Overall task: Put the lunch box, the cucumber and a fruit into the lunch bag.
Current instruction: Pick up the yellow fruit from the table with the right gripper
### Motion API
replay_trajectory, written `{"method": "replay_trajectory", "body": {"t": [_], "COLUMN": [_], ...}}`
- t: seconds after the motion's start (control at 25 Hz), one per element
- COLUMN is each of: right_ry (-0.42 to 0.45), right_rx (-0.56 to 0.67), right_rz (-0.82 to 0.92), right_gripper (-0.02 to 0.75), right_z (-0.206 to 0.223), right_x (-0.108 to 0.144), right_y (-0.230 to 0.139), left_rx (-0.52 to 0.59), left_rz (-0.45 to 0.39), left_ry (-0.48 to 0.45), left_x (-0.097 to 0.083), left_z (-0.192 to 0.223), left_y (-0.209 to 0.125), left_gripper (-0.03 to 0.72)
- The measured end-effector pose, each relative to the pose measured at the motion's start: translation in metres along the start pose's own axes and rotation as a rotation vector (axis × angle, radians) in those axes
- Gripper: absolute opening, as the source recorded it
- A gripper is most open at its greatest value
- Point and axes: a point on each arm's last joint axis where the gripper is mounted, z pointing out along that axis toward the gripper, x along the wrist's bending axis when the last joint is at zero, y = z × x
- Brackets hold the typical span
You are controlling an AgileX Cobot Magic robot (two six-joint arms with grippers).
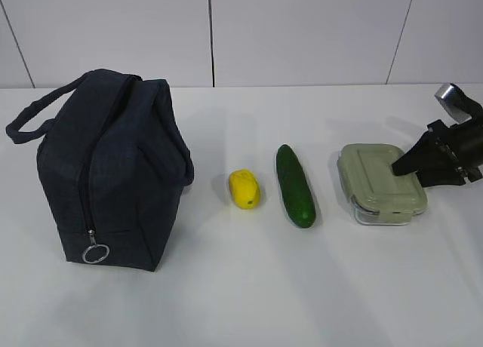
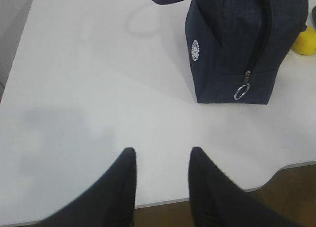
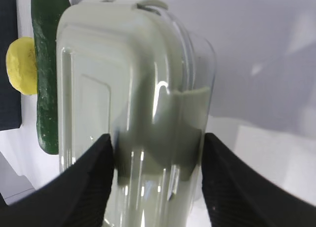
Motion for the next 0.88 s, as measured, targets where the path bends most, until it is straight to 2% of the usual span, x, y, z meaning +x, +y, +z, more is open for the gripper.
{"method": "replay_trajectory", "body": {"t": [0.28, 0.88], "right_ry": [0.008, 0.005], "right_rx": [-0.003, -0.002], "right_rz": [0.006, 0.046], "right_gripper": [0.361, 0.359], "right_z": [0.0, -0.0006], "right_x": [0.0007, 0.0011], "right_y": [0.0003, 0.0002], "left_rx": [0.0, 0.0], "left_rz": [0.0, 0.0], "left_ry": [0.0, 0.0], "left_x": [0.0, 0.0], "left_z": [0.0, 0.0], "left_y": [0.0, 0.0], "left_gripper": [0.238, 0.239]}}
